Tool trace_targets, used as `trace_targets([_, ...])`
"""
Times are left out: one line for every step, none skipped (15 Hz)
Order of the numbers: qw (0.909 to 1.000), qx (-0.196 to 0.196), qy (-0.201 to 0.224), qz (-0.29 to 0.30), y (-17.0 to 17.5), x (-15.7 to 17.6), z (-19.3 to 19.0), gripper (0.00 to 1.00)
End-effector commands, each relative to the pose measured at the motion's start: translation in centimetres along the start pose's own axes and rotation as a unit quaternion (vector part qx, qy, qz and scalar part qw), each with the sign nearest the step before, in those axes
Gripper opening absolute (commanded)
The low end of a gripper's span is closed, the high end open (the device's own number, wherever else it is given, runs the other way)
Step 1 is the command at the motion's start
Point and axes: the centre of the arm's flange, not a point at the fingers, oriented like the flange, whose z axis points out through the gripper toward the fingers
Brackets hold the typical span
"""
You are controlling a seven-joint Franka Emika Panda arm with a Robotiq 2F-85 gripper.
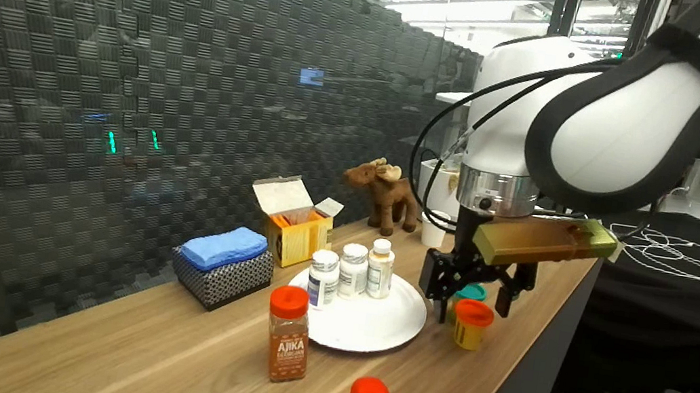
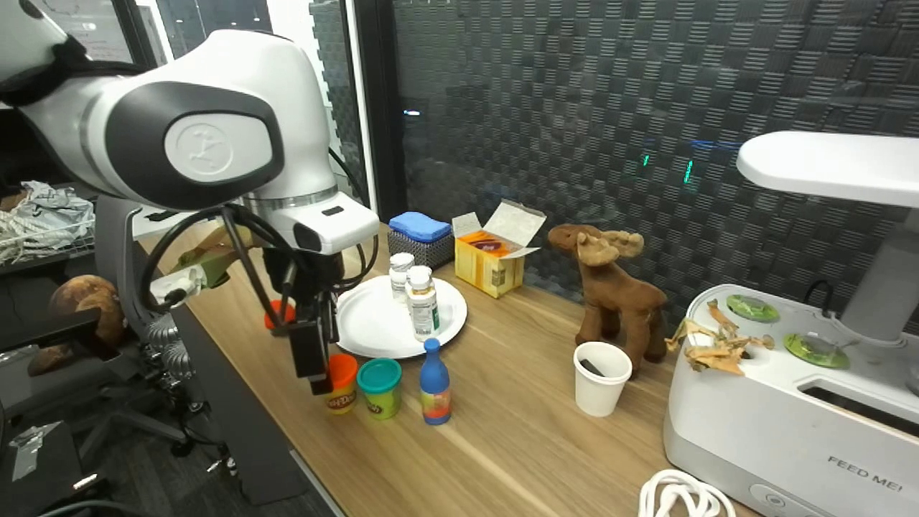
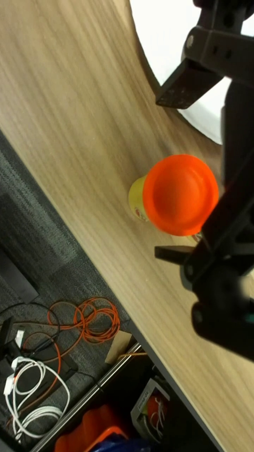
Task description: Put the bottles and orange plushie on the white plate one at a time
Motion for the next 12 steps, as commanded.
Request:
trace_targets([0.9993, 0.017, 0.023, 0.022, 0.3, 0.2, 0.9, 1.00])
trace_targets([0.9993, 0.018, 0.021, 0.026, 0.5, 0.3, 1.1, 0.93])
trace_targets([0.9993, 0.017, 0.017, 0.027, 0.6, 0.3, 1.2, 0.74])
trace_targets([0.9994, 0.018, 0.011, 0.027, 0.8, 0.1, 1.2, 0.66])
trace_targets([0.9994, 0.016, 0.009, 0.030, 1.0, -0.1, 1.2, 0.58])
trace_targets([0.9994, 0.016, 0.007, 0.031, 1.3, -0.3, 1.1, 0.49])
trace_targets([0.9994, 0.017, 0.005, 0.031, 1.5, -0.6, 0.9, 0.42])
trace_targets([0.9993, 0.016, 0.002, 0.033, 1.6, -0.9, 0.8, 0.35])
trace_targets([0.9993, 0.017, -0.003, 0.033, 1.8, -1.3, 0.5, 0.27])
trace_targets([0.9991, 0.020, -0.013, 0.035, 2.0, -1.8, 0.2, 0.26])
trace_targets([0.9989, 0.019, -0.017, 0.038, 2.1, -2.3, 0.0, 0.25])
trace_targets([0.9989, 0.018, -0.017, 0.040, 2.1, -3.0, -0.4, 0.24])
